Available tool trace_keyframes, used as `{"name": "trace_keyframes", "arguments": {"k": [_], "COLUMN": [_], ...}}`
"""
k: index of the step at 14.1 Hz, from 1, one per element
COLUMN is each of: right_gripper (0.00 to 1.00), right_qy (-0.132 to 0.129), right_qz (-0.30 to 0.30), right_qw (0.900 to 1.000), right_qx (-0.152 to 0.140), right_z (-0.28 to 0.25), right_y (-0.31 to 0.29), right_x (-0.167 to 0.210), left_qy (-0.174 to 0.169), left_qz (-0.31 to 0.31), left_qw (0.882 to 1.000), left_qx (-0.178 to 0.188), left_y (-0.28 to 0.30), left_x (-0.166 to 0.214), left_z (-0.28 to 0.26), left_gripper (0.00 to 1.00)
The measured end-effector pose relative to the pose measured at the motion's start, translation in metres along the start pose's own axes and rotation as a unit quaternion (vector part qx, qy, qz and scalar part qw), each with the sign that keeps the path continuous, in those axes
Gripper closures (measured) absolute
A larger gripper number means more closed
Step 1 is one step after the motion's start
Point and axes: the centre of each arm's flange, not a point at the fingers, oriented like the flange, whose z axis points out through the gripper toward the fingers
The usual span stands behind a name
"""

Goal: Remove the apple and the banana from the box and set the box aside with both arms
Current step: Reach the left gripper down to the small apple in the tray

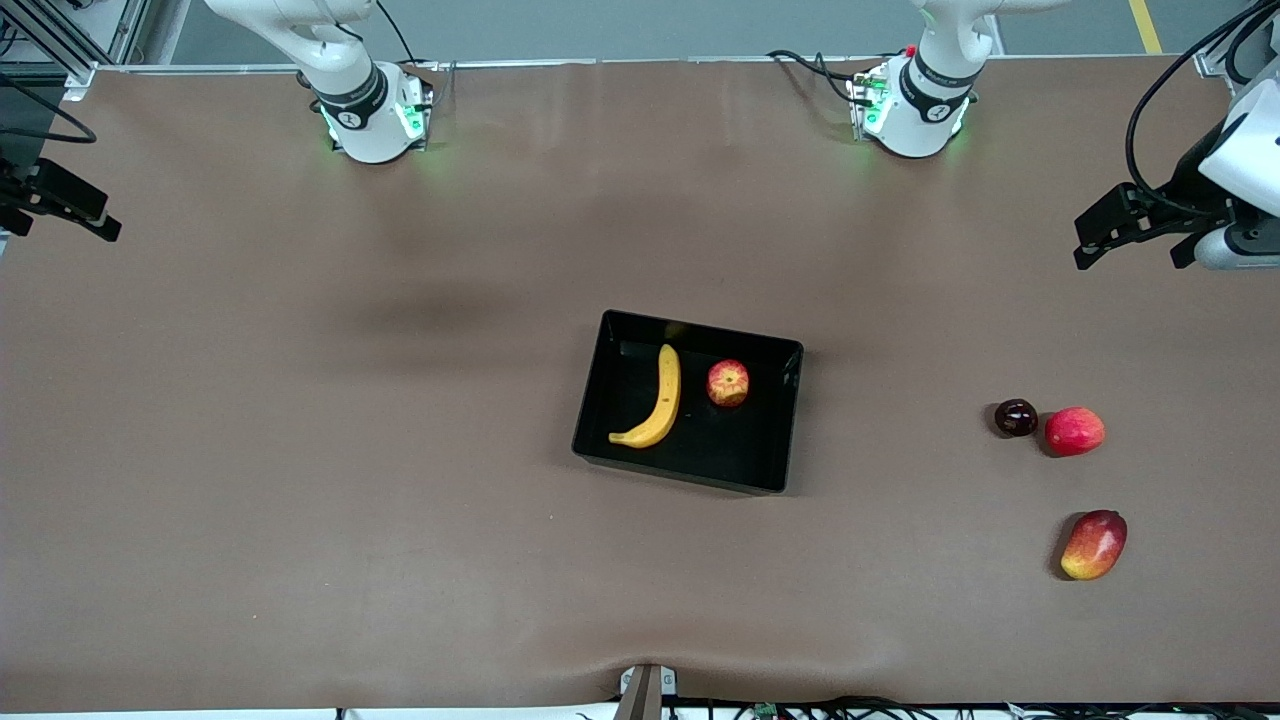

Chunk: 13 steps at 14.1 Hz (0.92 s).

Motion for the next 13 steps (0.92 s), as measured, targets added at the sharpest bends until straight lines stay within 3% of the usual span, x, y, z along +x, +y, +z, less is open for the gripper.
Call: {"name": "trace_keyframes", "arguments": {"k": [8,13], "right_gripper": [0.00,0.00], "right_qy": [0.000,0.000], "right_qz": [0.000,0.003], "right_qw": [1.000,1.000], "right_qx": [0.000,0.000], "right_z": [0.000,0.000], "right_y": [0.000,0.003], "right_x": [0.000,0.000], "left_qy": [-0.010,-0.056], "left_qz": [0.006,0.044], "left_qw": [1.000,0.997], "left_qx": [0.001,-0.003], "left_y": [0.005,0.088], "left_x": [0.005,0.019], "left_z": [0.011,0.077], "left_gripper": [0.00,0.00]}}
